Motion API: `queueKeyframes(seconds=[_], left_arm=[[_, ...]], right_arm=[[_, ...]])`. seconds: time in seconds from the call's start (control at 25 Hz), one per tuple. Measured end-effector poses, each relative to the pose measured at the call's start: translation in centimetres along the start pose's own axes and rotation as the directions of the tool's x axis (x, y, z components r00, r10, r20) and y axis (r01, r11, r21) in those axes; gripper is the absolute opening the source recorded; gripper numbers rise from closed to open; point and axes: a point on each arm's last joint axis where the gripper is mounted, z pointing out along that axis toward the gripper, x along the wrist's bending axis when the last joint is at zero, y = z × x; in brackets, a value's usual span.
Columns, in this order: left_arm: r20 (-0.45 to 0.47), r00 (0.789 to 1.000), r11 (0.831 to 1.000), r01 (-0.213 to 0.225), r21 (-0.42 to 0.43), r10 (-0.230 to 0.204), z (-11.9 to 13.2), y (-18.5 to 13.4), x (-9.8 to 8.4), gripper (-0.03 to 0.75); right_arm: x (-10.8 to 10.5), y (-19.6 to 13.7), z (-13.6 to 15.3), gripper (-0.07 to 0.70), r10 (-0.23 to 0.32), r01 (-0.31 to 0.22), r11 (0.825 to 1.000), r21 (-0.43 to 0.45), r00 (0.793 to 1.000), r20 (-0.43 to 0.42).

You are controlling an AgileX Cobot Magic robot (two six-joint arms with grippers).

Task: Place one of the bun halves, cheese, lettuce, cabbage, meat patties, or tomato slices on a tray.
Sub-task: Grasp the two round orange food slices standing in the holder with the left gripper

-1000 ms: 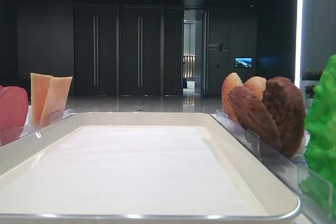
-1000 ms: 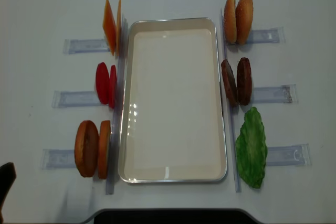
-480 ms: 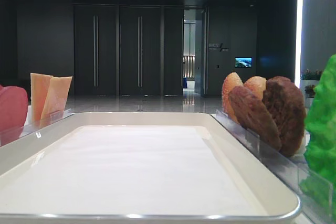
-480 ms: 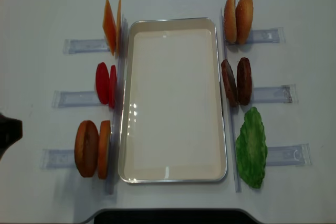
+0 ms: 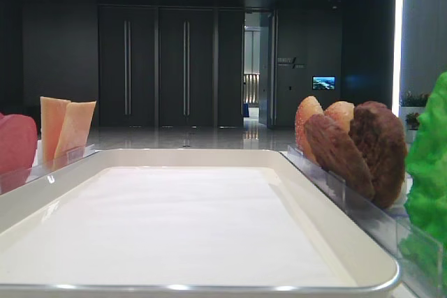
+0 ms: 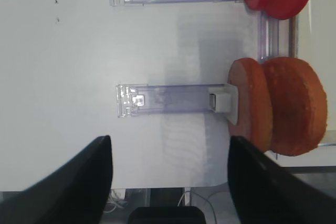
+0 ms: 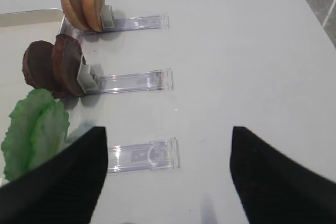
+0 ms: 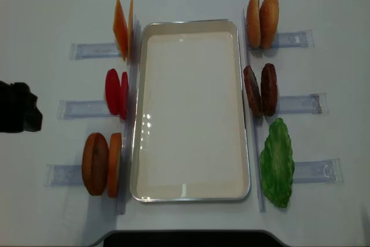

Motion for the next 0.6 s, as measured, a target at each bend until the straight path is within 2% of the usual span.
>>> queueKeyframes(seconds=[0.6], left_arm=[[-0.032,0.999,1.000,-0.012,0.016,0.013,0.37,0.24,0.26,0.517]], right_arm=[[-0.29,-0.03,0.00,0.472,-0.021,0.021,1.000,0.004,0.999,0.032]])
